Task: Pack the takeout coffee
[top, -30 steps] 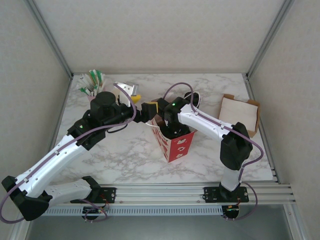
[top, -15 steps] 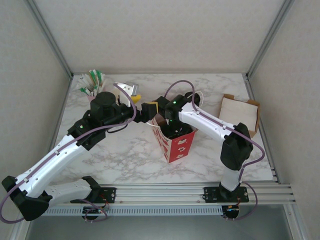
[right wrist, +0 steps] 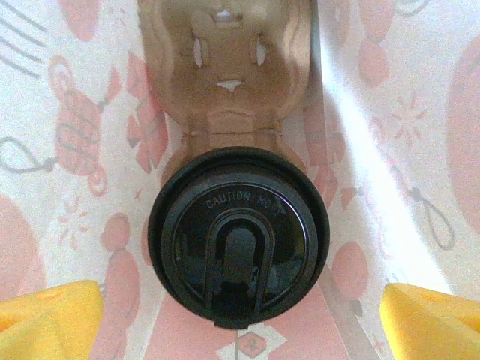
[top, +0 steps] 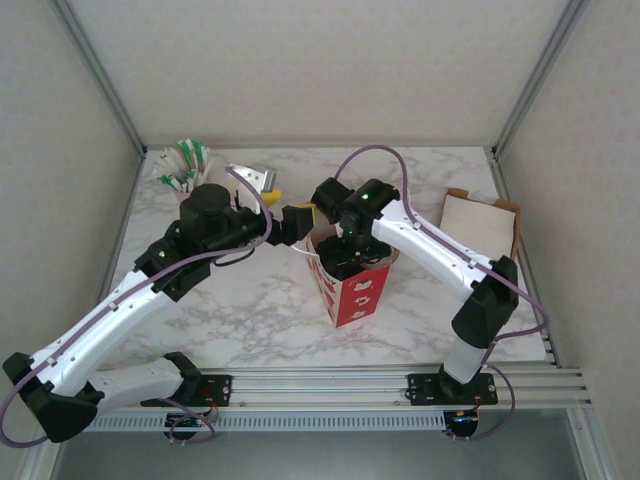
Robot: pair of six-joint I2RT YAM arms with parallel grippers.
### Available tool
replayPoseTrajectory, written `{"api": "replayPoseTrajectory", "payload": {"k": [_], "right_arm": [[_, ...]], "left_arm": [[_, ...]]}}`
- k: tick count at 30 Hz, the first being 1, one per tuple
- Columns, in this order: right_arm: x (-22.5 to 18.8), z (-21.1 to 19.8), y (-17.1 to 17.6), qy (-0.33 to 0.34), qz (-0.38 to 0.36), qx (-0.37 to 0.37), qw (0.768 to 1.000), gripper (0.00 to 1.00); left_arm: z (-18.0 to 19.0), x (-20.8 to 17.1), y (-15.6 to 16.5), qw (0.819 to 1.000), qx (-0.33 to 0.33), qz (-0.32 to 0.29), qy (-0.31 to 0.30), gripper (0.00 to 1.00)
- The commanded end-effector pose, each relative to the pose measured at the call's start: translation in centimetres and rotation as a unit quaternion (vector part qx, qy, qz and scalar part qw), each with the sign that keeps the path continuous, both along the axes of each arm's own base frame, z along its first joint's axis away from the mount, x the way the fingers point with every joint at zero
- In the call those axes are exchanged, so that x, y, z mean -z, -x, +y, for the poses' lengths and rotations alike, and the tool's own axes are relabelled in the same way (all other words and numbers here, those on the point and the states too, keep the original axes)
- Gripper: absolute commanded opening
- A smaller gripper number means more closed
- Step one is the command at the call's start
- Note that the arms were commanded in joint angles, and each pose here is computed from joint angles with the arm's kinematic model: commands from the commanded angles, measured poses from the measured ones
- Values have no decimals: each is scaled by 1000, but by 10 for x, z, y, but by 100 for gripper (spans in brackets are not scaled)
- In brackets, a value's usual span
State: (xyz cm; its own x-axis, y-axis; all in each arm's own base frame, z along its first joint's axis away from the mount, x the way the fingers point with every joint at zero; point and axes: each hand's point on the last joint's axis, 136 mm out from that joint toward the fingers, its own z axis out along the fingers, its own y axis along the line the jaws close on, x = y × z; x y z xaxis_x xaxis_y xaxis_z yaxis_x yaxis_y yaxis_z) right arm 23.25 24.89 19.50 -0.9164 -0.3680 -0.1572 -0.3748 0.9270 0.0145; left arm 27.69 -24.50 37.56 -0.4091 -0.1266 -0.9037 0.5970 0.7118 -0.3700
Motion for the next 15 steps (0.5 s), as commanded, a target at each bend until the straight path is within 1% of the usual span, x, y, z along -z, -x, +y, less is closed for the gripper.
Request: {"api": "replayPoseTrajectory", "payload": {"k": [1, 8, 15], "right_arm": [[-30, -7, 1, -24, -29, 13, 999, 96], [-61, -3, 0, -78, -67, 15, 995, 97], [-97, -4, -1, -138, -123, 20, 982, 96]], "left_arm": [[6, -19, 5, 999, -9, -29, 22, 100], [14, -29, 9, 998, -22, -38, 36, 100], [15, -39, 21, 998, -5, -36, 55, 100]]}}
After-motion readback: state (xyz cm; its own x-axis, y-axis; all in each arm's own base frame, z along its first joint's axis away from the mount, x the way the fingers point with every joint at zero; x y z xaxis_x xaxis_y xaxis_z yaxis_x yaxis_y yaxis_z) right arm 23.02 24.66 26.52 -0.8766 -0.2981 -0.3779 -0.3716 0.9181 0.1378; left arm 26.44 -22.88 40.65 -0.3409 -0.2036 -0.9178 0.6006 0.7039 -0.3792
